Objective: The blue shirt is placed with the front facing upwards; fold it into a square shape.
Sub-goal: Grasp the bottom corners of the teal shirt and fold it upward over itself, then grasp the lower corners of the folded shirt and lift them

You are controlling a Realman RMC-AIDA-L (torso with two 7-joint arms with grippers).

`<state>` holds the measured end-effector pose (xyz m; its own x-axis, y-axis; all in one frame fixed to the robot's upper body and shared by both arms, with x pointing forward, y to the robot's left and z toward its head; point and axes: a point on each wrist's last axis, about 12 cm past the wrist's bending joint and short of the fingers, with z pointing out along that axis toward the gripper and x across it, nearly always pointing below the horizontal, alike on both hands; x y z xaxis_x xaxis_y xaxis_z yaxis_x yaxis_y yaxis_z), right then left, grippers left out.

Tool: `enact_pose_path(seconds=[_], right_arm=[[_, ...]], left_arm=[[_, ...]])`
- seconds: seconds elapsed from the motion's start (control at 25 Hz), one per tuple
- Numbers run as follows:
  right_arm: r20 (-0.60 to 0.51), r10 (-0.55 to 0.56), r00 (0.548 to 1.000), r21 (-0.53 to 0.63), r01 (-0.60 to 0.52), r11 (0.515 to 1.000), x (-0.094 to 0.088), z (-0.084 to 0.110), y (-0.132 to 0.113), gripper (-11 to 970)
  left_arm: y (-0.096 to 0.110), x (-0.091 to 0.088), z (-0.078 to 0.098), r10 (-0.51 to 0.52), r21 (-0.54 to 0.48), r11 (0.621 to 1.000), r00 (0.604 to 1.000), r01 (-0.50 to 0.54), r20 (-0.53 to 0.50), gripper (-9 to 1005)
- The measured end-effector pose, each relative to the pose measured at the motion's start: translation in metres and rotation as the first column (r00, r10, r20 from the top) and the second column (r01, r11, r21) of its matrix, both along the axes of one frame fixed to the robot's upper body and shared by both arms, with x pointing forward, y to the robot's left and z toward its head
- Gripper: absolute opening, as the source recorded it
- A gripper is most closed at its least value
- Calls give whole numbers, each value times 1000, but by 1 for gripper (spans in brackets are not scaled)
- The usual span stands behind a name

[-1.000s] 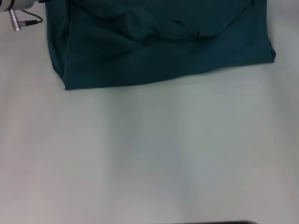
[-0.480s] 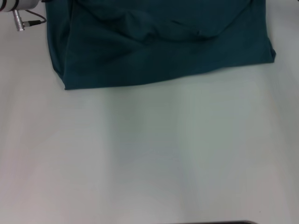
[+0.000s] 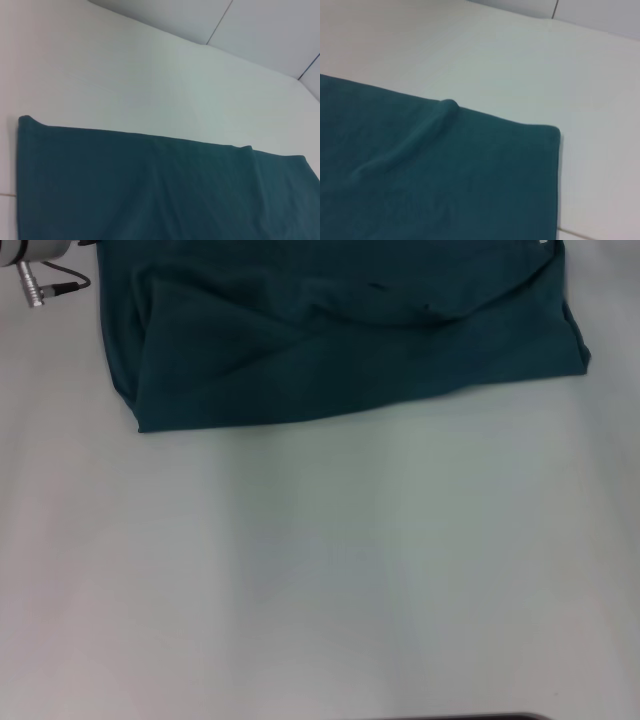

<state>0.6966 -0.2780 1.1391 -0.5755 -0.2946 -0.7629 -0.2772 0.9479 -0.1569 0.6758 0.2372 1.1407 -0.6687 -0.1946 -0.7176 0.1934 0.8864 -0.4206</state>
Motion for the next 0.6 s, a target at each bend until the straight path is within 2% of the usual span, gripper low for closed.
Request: enact_pose_path(seconds=[0.16,0.44,0.6], right_arm=[[-39,-1,999,53,3,999,0,6,-5,493],[-67,24,997,226,-8,974,-7,21,-15,788],[-74,41,996,337,-14,941,-14,30,-27,934]], left_arm=[[0,-1,-1,6,-10,1000,1000,-6,-6,367],[7,-4,-3,27,-23,999,999,-27,-20,578],[13,-8,1,36,-76,996,999,-37,-12,757]])
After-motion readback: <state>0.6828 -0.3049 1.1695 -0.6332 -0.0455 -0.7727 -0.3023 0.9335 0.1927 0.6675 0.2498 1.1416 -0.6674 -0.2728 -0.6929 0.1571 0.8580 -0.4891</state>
